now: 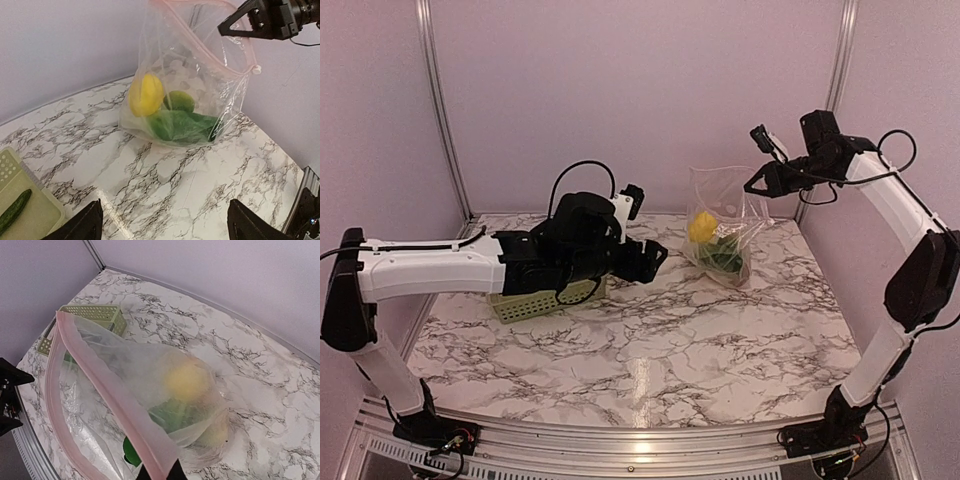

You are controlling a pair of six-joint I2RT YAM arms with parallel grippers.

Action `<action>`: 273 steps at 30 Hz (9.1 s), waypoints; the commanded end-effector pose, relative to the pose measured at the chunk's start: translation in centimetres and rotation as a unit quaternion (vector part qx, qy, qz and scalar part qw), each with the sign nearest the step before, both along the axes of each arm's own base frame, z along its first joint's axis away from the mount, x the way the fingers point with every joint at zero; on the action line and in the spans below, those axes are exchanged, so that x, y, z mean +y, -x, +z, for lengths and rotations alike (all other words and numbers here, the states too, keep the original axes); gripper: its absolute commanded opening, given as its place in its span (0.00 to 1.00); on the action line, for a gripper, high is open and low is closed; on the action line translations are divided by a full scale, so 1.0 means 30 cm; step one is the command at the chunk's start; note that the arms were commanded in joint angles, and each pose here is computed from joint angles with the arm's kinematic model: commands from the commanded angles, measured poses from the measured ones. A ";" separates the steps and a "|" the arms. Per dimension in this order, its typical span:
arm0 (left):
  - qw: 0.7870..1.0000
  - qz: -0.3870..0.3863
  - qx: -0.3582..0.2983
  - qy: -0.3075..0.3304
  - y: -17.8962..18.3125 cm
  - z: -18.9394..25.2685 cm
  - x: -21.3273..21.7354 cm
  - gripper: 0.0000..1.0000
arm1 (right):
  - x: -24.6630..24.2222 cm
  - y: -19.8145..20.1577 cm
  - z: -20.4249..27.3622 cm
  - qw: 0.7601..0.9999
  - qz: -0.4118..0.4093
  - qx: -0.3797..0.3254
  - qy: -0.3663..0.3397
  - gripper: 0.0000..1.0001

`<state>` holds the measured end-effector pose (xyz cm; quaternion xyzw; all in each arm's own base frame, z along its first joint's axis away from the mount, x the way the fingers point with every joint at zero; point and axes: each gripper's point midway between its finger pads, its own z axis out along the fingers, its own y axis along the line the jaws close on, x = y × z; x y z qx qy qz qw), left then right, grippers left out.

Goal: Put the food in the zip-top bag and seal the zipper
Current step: Place the fake fruit in the zipper food storage bag, then pick up the fake vegetable from the bin, then place the fake vegetable in the zipper food storage bag, then pass from the right arm to the left

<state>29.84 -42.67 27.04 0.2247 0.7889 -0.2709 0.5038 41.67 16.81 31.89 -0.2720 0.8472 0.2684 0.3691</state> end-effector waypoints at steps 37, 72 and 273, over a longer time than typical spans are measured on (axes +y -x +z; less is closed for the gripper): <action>0.893 0.009 0.194 -0.405 -0.471 -0.541 0.665 0.53 | 0.037 0.127 0.004 0.998 0.046 -0.014 -0.032 0.00; 0.863 -0.022 0.233 -0.449 -0.595 -0.849 0.657 0.37 | 0.022 0.108 -0.042 0.999 0.032 -0.001 -0.013 0.00; 0.942 0.135 0.157 0.265 -0.115 0.103 -0.035 0.00 | 0.221 0.225 0.019 0.994 0.087 -0.032 0.053 0.00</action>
